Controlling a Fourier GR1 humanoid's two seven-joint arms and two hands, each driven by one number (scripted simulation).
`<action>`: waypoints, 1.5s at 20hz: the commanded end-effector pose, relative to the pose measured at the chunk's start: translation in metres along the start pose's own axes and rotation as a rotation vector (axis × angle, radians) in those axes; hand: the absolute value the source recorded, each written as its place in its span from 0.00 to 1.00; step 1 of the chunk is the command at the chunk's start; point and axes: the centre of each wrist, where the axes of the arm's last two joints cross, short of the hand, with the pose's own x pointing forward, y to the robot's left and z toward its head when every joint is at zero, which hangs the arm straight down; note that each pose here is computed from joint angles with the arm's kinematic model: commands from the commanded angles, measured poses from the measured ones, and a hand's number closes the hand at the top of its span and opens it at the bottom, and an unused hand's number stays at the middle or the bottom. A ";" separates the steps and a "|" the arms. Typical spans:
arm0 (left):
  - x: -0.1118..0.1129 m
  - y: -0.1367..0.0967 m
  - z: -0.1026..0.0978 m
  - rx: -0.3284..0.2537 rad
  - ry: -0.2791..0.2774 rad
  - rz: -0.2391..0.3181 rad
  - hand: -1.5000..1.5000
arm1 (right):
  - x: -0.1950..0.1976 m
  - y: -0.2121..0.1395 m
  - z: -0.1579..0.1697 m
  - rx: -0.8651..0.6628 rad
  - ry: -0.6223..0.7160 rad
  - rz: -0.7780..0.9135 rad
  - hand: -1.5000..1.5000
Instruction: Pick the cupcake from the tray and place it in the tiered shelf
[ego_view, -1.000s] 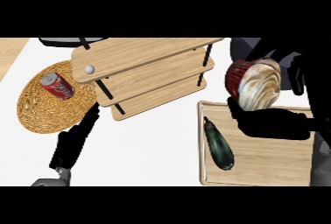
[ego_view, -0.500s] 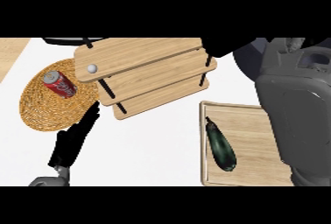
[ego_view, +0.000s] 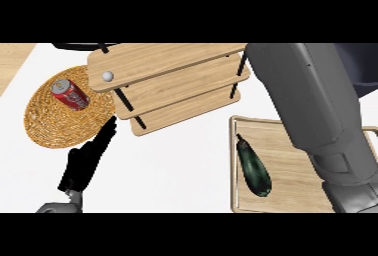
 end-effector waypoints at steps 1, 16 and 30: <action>0.008 0.002 -0.001 -0.005 0.021 0.001 0.50 | 0.012 0.021 -0.019 0.082 -0.006 0.032 1.00; 0.005 -0.012 -0.011 -0.037 0.022 -0.022 0.50 | -0.030 0.066 -0.033 0.258 0.176 -0.850 0.00; -0.009 0.002 0.012 0.034 0.052 0.000 0.50 | -0.101 0.009 -0.044 -0.399 0.272 -0.980 0.00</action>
